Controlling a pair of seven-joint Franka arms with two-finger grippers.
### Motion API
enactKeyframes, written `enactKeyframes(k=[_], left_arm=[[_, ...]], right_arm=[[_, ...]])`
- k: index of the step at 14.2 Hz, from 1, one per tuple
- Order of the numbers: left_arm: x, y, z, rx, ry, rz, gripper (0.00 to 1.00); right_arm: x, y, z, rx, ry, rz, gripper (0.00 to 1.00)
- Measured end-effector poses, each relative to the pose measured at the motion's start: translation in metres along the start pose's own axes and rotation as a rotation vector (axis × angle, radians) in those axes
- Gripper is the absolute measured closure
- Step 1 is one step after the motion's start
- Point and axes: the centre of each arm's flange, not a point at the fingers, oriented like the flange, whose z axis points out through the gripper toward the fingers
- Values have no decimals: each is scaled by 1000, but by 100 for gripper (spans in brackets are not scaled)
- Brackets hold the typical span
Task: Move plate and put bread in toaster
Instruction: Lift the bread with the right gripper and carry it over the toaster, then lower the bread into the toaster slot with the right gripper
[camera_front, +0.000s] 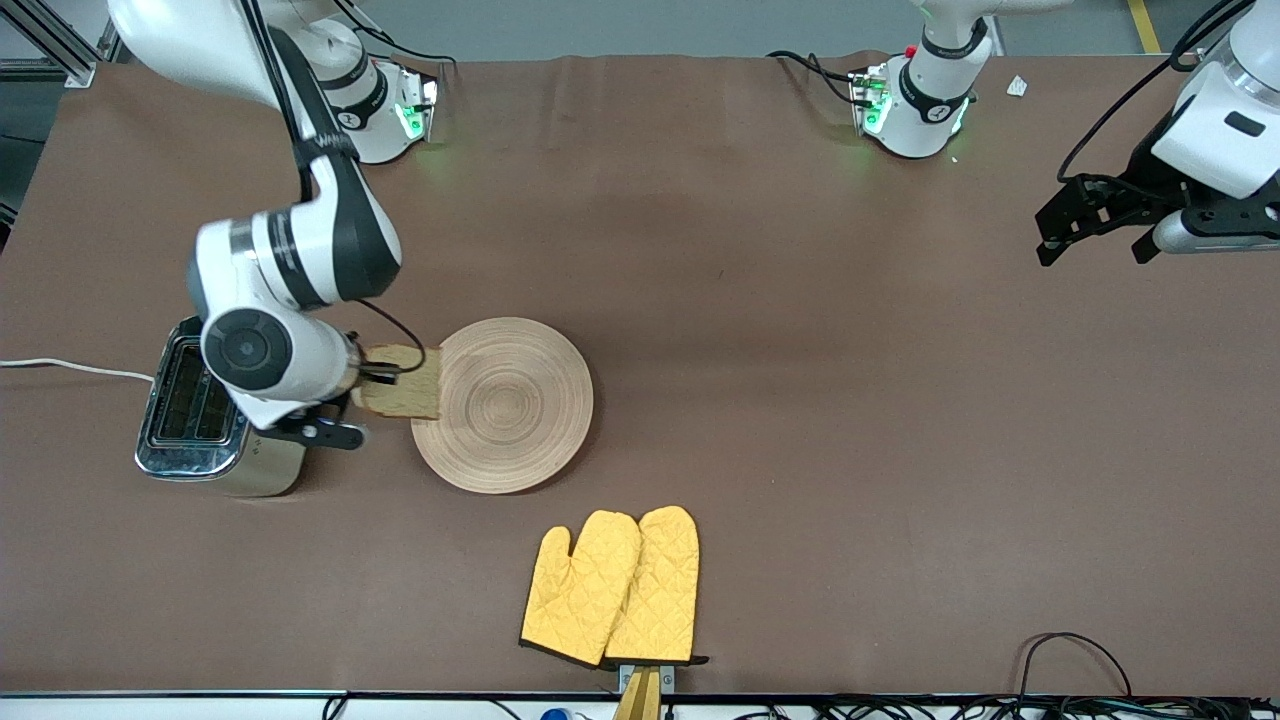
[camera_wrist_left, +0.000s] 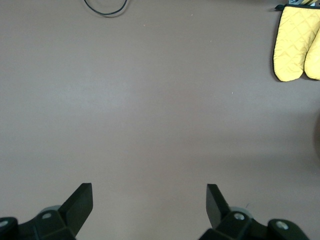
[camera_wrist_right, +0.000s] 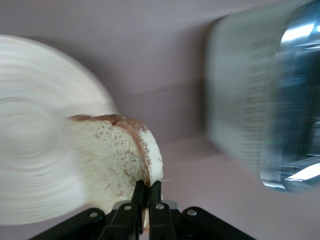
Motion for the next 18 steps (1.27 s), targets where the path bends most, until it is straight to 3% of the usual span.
enactKeyframes(k=[3, 4, 7, 11, 18], left_arm=[[2, -12, 7, 3, -6, -23, 0], [4, -18, 8, 3, -3, -33, 0], [7, -21, 12, 1, 11, -36, 0], [6, -17, 11, 0, 17, 19, 0], [6, -22, 11, 2, 10, 47, 0]], right_arm=[[-12, -3, -14, -398, 85, -29, 93], [-12, -9, -15, -499, 116, -27, 93], [-3, -15, -5, -700, 198, 22, 93], [10, -5, 26, -842, 231, 145, 93], [17, 22, 38, -874, 186, 194, 96]])
